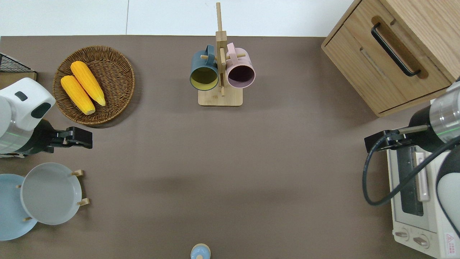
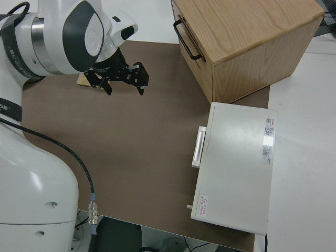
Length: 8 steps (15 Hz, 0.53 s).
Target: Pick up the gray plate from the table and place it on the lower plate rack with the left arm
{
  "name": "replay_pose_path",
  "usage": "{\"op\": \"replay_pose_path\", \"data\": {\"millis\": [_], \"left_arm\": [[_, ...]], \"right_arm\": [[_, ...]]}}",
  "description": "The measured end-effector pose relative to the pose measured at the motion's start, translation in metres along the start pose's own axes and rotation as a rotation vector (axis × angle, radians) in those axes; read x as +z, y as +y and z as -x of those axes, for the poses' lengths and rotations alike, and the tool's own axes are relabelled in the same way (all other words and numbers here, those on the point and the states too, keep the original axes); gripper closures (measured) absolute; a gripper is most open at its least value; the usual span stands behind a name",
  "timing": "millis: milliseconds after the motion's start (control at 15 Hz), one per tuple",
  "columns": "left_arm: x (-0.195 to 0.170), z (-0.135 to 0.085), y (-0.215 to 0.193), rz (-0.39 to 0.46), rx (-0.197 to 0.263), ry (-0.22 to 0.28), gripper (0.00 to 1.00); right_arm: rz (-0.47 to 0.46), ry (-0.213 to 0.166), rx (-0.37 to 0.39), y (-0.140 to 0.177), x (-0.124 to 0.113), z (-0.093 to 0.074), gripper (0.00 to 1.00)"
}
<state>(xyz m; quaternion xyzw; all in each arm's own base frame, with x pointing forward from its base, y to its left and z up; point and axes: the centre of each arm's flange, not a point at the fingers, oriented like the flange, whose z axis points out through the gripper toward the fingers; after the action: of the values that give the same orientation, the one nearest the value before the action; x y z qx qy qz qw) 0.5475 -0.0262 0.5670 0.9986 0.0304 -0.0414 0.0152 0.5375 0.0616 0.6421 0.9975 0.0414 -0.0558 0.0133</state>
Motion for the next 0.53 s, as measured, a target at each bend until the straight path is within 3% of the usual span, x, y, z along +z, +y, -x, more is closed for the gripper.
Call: {"op": "replay_pose_path", "data": {"millis": [533], "left_arm": [[-0.038,0.0,0.005,-0.027,0.022,0.066,0.0]], "right_arm": [[0.0,0.0,0.0,0.0,0.0,0.0,0.01]]}}
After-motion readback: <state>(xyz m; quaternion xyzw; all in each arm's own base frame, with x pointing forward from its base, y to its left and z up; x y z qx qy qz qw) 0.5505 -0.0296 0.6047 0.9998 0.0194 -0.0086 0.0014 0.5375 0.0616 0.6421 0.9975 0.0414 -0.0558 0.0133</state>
